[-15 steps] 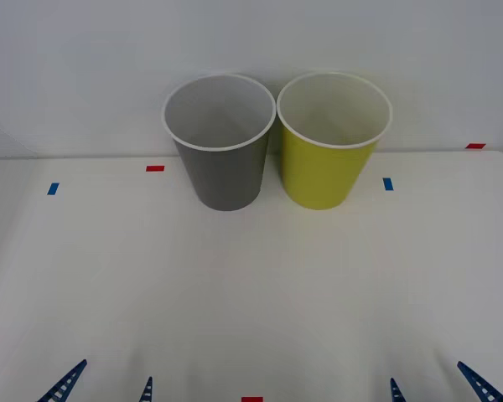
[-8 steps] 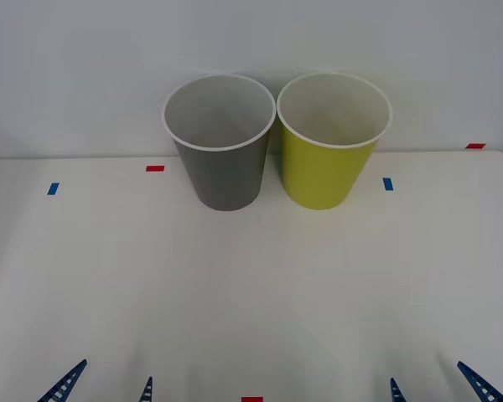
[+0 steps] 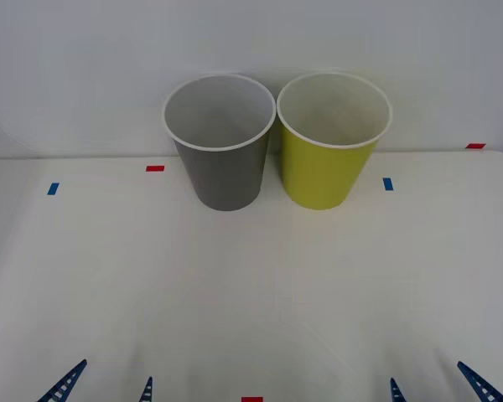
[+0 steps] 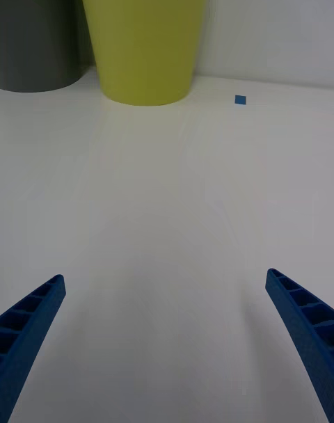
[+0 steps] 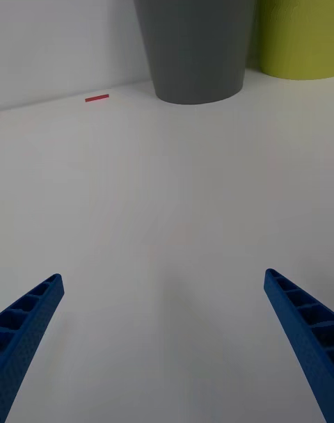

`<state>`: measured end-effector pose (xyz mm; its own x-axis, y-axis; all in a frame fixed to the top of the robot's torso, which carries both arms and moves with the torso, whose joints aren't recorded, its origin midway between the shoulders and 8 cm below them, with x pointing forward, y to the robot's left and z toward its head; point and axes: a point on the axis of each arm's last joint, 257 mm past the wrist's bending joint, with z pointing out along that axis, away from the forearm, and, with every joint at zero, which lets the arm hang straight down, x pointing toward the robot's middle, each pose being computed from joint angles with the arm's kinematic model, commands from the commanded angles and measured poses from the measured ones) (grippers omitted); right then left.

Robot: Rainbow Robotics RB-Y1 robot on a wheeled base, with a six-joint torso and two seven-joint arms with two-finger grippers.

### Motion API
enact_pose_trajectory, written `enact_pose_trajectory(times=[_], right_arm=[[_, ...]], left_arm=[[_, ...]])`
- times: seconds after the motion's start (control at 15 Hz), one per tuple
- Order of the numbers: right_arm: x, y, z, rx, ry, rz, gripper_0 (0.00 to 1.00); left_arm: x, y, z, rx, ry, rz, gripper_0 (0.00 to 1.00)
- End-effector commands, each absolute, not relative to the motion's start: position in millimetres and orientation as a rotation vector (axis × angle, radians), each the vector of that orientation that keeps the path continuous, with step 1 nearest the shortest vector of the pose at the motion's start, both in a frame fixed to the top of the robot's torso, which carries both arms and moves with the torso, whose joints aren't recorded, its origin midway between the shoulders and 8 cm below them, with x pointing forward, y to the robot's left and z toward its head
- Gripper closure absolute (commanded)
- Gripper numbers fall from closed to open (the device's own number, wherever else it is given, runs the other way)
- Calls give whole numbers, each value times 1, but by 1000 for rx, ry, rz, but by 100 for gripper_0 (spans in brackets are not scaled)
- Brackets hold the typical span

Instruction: Put cans in the gray bin and PET bottles in the light green bin.

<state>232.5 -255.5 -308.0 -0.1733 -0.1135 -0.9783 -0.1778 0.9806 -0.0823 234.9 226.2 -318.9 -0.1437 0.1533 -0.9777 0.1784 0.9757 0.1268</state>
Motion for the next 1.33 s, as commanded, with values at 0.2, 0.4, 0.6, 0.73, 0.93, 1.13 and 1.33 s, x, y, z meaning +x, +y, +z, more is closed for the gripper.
enact_pose_trajectory(times=[0.2,0.4,0.6,0.73,0.93,1.13,1.33], right_arm=[[232,-255,-308,-217,1749,58,0],[232,-255,-308,-217,1749,58,0],[232,-255,-308,-217,1749,58,0],[232,-255,-308,-217,1749,58,0],[232,-255,-308,-217,1749,58,0],[232,-255,-308,-217,1749,58,0],[232,-255,-308,-217,1749,58,0]], left_arm=[[235,226,-319,250,1721,-22,0],[235,226,-319,250,1721,-22,0],[235,226,-319,250,1721,-22,0],[235,226,-319,250,1721,-22,0],[235,226,-319,250,1721,-22,0],[235,226,-319,250,1721,-22,0],[235,226,-319,250,1721,-22,0]])
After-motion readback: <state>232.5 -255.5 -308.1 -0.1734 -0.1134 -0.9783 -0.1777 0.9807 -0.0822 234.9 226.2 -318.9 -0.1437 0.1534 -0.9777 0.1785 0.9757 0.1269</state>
